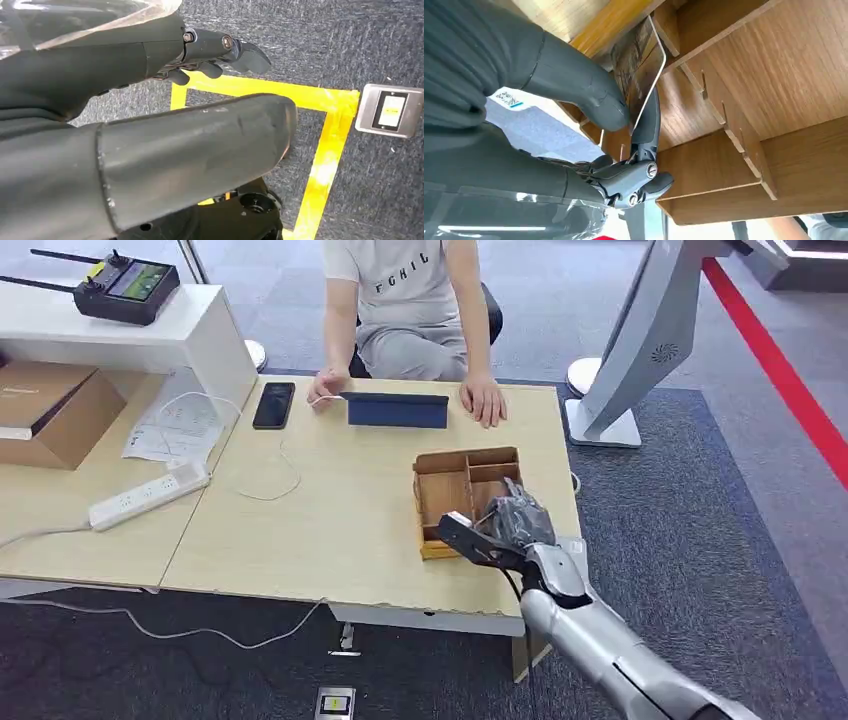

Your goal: Pass the card to the sensor for recognition and then transmit it.

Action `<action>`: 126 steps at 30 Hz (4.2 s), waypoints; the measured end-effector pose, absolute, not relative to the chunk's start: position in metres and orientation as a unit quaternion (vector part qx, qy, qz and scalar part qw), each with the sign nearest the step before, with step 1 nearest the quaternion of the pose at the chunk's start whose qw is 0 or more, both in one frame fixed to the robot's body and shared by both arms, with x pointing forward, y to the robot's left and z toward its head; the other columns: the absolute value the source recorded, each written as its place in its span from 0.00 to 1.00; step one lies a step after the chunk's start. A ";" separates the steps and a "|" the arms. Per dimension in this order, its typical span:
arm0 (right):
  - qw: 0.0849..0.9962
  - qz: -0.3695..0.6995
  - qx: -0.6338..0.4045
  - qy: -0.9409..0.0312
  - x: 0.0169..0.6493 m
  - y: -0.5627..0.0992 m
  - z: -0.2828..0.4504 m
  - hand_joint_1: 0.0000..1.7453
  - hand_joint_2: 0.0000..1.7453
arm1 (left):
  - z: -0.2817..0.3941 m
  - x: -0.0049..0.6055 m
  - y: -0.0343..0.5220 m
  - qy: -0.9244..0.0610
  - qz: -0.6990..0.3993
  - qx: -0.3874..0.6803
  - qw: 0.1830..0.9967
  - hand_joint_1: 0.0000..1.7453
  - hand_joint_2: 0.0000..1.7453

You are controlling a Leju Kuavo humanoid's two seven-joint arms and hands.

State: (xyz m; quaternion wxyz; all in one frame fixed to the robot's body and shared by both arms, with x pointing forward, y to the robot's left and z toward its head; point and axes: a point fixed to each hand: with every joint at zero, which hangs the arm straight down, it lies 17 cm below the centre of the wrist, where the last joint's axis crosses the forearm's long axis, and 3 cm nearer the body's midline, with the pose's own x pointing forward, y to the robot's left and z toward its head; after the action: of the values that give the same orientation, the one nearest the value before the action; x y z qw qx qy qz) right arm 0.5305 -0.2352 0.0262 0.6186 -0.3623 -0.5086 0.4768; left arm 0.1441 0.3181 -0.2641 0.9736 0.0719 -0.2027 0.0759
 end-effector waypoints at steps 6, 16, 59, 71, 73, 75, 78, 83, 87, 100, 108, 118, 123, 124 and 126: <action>0.619 0.473 -0.358 -0.514 0.529 -0.233 0.025 1.00 1.00 | -0.264 0.143 0.320 -0.201 0.077 0.076 0.974 0.00 0.00; 0.620 0.473 -0.353 -0.517 0.526 -0.230 0.022 1.00 1.00 | -0.265 0.141 0.320 -0.196 0.083 0.077 0.974 0.00 0.00; 0.546 0.455 -0.419 -0.565 0.547 -0.239 0.106 1.00 1.00 | -0.265 0.140 0.320 -0.200 0.084 0.076 0.973 0.00 0.00; 0.505 0.430 -0.448 -0.600 0.558 -0.234 0.168 1.00 1.00 | -0.264 0.143 0.318 -0.203 0.080 0.074 0.973 0.00 0.00; 0.497 0.427 -0.451 -0.607 0.558 -0.232 0.178 1.00 1.00 | -0.264 0.143 0.318 -0.203 0.079 0.074 0.973 0.00 0.00; 0.485 0.429 -0.456 -0.611 0.559 -0.229 0.187 1.00 1.00 | -0.264 0.143 0.317 -0.204 0.075 0.073 0.973 0.00 0.00; 0.467 0.437 -0.466 -0.612 0.567 -0.224 0.208 1.00 1.00 | -0.264 0.144 0.317 -0.202 0.070 0.073 0.974 0.00 0.00; 0.431 0.453 -0.493 -0.605 0.590 -0.207 0.258 1.00 1.00 | -0.264 0.145 0.313 -0.201 0.063 0.069 0.975 0.00 0.00; 0.399 0.465 -0.519 -0.596 0.604 -0.192 0.279 1.00 1.00 | -0.263 0.149 0.307 -0.209 0.066 0.061 0.974 0.00 0.00; 0.396 0.504 -0.537 -0.548 0.629 -0.184 0.267 1.00 1.00 | -0.262 0.155 0.303 -0.211 0.069 0.058 0.973 0.00 0.00; 0.388 0.520 -0.539 -0.538 0.633 -0.167 0.264 1.00 1.00 | -0.262 0.155 0.300 -0.211 0.071 0.055 0.973 0.00 0.00; 0.392 0.530 -0.538 -0.525 0.635 -0.163 0.253 1.00 1.00 | -0.263 0.152 0.299 -0.207 0.071 0.054 0.974 0.00 0.00; 0.391 0.535 -0.539 -0.520 0.635 -0.163 0.249 1.00 1.00 | -0.264 0.147 0.296 -0.197 0.069 0.051 0.977 0.00 0.00; 0.391 0.535 -0.539 -0.519 0.635 -0.163 0.248 1.00 1.00 | -0.265 0.144 0.295 -0.195 0.069 0.050 0.977 0.00 0.00; 0.391 0.537 -0.538 -0.519 0.635 -0.163 0.246 1.00 1.00 | -0.266 0.139 0.294 -0.189 0.068 0.049 0.978 0.00 0.00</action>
State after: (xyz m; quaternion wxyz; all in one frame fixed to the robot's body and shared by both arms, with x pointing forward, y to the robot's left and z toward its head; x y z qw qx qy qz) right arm 0.6350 -0.1632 0.2463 0.3911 -0.5385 -0.5186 0.5368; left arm 0.1392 0.2938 -0.2663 0.9783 0.0487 -0.1895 0.0680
